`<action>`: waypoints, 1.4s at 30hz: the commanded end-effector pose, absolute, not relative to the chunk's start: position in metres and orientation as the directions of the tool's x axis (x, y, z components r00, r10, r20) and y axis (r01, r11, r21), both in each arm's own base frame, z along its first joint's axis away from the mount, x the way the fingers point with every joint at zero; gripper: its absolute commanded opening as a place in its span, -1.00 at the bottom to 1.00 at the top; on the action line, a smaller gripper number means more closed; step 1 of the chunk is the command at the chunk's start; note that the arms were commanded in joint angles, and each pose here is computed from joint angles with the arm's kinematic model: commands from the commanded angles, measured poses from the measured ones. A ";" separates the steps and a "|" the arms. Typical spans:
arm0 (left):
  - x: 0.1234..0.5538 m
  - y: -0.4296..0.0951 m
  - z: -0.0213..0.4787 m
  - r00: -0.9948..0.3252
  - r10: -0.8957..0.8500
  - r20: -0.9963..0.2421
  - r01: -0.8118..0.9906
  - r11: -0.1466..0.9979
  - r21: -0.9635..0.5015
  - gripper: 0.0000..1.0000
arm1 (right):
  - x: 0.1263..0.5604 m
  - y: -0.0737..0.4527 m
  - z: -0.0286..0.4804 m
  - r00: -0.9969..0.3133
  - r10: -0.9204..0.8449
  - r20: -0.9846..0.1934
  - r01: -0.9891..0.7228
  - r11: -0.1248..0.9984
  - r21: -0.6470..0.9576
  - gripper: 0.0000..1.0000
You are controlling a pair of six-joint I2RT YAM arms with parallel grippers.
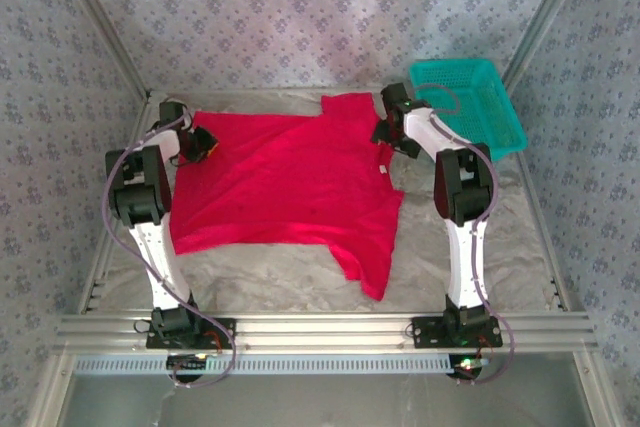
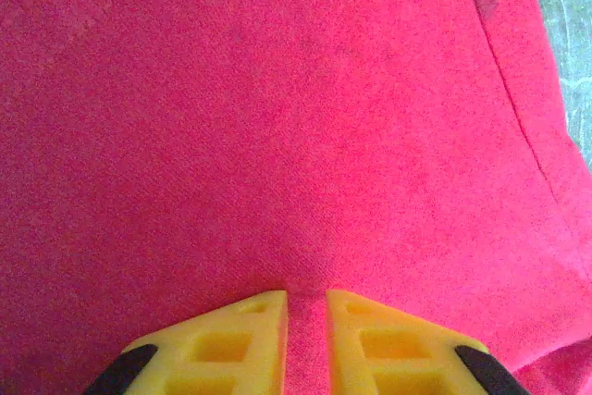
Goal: Fold the inside-out t-shirt
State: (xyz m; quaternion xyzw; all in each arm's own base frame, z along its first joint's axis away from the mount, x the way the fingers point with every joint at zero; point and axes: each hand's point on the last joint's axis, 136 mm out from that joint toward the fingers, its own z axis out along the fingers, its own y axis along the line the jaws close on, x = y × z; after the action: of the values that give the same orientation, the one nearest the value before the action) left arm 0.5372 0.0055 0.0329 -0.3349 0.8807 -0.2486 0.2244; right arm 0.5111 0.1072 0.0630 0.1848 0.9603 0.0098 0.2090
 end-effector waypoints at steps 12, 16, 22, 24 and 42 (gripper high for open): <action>0.387 -0.010 0.080 -0.717 -0.649 -0.255 -0.473 0.721 -0.506 -0.46 | 0.419 0.212 0.069 -0.951 0.136 -0.279 0.034 0.939 0.342 0.77; 0.378 -0.011 0.047 -0.728 -0.659 -0.190 -0.505 0.703 -0.500 -0.47 | 0.430 0.197 0.043 -0.947 0.193 -0.256 0.108 0.943 0.314 0.76; 0.407 0.001 0.016 -0.713 -0.679 -0.176 -0.540 0.692 -0.480 -0.47 | 0.440 0.150 0.005 -0.928 0.306 -0.210 0.270 0.945 0.183 0.76; 0.423 0.004 0.004 -0.709 -0.686 -0.163 -0.553 0.685 -0.474 -0.48 | 0.446 0.137 -0.001 -0.914 0.345 -0.213 0.318 0.936 0.151 0.76; 0.447 0.024 0.079 -0.661 -0.690 -0.295 -0.544 0.711 -0.446 -0.15 | 0.504 0.134 0.081 -0.896 0.260 -0.361 0.239 0.966 0.102 0.77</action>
State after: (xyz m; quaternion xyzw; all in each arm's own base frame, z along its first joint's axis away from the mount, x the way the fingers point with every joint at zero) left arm 0.4786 0.0026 0.0418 -0.3336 0.8916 -0.2213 0.2115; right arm 0.5258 0.1331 0.0414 0.1608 0.9682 0.0482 0.1853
